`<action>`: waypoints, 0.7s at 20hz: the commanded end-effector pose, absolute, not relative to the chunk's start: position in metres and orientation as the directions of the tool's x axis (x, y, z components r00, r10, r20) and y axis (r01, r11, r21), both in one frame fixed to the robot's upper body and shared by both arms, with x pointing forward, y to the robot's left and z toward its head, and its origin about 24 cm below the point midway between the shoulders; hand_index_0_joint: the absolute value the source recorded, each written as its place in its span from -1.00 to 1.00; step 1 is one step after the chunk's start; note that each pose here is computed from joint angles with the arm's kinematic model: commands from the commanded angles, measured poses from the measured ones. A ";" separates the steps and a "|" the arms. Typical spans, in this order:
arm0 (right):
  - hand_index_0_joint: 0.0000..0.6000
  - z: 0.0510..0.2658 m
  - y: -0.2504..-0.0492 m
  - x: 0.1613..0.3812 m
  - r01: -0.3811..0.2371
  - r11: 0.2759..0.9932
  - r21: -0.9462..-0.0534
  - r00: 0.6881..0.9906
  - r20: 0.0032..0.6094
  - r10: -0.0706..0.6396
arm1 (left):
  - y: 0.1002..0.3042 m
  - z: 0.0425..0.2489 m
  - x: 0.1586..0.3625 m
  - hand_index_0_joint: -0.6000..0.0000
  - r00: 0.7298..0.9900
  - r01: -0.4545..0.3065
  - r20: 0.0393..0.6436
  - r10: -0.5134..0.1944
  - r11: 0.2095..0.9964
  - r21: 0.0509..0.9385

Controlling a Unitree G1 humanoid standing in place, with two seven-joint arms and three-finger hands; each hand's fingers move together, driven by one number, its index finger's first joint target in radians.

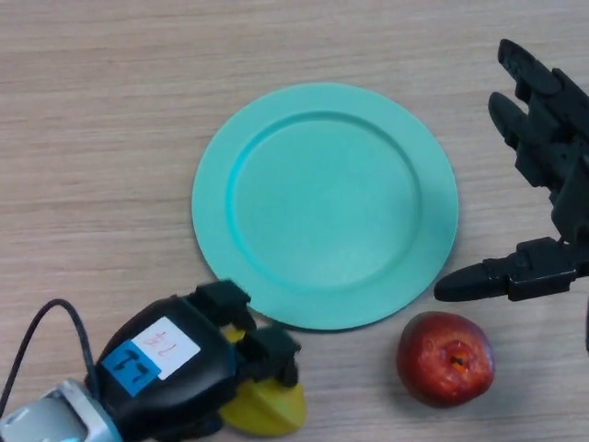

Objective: Pick up the yellow starfruit and place it on the plate

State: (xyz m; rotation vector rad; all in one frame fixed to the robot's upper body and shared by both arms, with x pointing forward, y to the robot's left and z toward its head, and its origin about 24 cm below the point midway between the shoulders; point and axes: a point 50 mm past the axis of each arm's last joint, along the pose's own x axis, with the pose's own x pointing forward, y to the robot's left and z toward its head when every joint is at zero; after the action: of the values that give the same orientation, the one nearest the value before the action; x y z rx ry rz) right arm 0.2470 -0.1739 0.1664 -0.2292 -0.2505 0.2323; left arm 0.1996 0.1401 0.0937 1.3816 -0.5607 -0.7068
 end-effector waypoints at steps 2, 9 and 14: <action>-1.00 0.203 -0.179 0.237 -0.125 0.952 -0.279 0.852 0.462 0.247 | 0.146 0.141 0.204 -1.00 0.612 -0.287 0.385 -0.691 0.259 0.922; -1.00 0.203 -0.177 0.238 -0.133 0.949 -0.284 0.856 0.450 0.255 | 0.148 0.172 0.242 -1.00 0.502 -0.553 0.697 -0.512 0.430 0.714; -1.00 0.201 -0.176 0.236 -0.141 0.952 -0.272 0.857 0.448 0.255 | 0.138 0.155 0.270 -1.00 0.631 -0.429 0.626 -0.459 0.466 0.774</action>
State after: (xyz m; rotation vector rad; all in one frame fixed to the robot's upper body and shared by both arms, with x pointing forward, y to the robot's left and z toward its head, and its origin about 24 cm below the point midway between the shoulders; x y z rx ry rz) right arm 0.2481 -0.1715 0.1690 -0.2293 -0.2761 0.2297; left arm 0.2728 0.1312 0.1252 1.2245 -0.7992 -0.1324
